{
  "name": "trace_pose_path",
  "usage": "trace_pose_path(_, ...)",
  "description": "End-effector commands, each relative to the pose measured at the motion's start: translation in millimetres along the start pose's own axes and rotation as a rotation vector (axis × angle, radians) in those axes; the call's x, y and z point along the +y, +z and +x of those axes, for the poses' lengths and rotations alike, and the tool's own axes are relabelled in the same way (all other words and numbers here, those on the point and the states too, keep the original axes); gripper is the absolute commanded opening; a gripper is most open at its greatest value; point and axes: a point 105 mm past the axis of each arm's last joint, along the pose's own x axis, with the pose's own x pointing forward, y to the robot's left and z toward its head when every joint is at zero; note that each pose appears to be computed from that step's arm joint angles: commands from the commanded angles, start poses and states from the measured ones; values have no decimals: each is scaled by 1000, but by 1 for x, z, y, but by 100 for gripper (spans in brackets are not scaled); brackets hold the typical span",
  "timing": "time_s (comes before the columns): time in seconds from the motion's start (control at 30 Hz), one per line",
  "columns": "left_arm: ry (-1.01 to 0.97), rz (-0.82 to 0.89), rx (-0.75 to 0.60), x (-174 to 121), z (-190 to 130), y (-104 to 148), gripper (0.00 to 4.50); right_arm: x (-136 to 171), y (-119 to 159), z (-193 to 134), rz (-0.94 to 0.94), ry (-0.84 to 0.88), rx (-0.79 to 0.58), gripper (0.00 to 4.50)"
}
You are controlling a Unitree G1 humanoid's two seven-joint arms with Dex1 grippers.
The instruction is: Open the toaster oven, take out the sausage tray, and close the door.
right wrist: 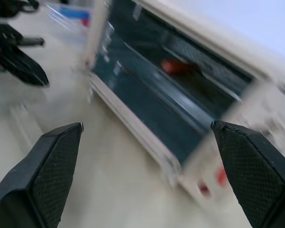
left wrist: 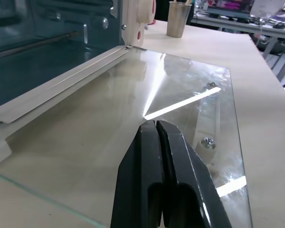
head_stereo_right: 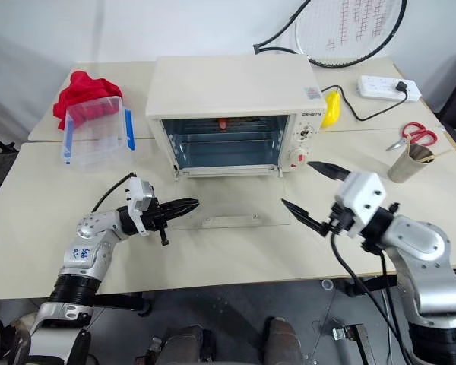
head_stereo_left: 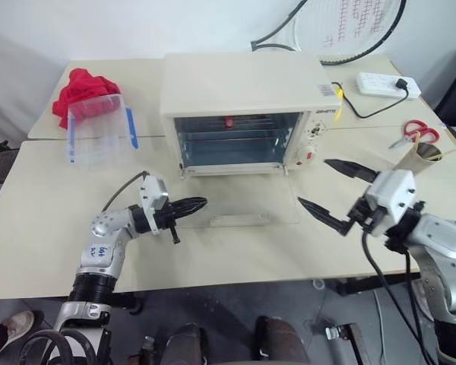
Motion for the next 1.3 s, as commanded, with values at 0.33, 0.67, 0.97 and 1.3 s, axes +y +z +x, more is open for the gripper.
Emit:
trace_pose_path(0.33, 276, 5, -191, -6, -68, 48, 319, -5, -13, 128, -398, -118, 64, 450)
trace_pose_path(0.67, 371, 20, -215, -21, -88, 52, 446, -35, -17, 170, -671, -247, 127, 450)
trace_pose_path(0.97, 361, 18, -239, -19, -84, 58, 450, -40, -10, 194, -718, -276, 128, 414)
trace_pose_path(1.3, 320, 16, -262, -12, -69, 69, 450, -40, -5, 200, -742, -260, 110, 111)
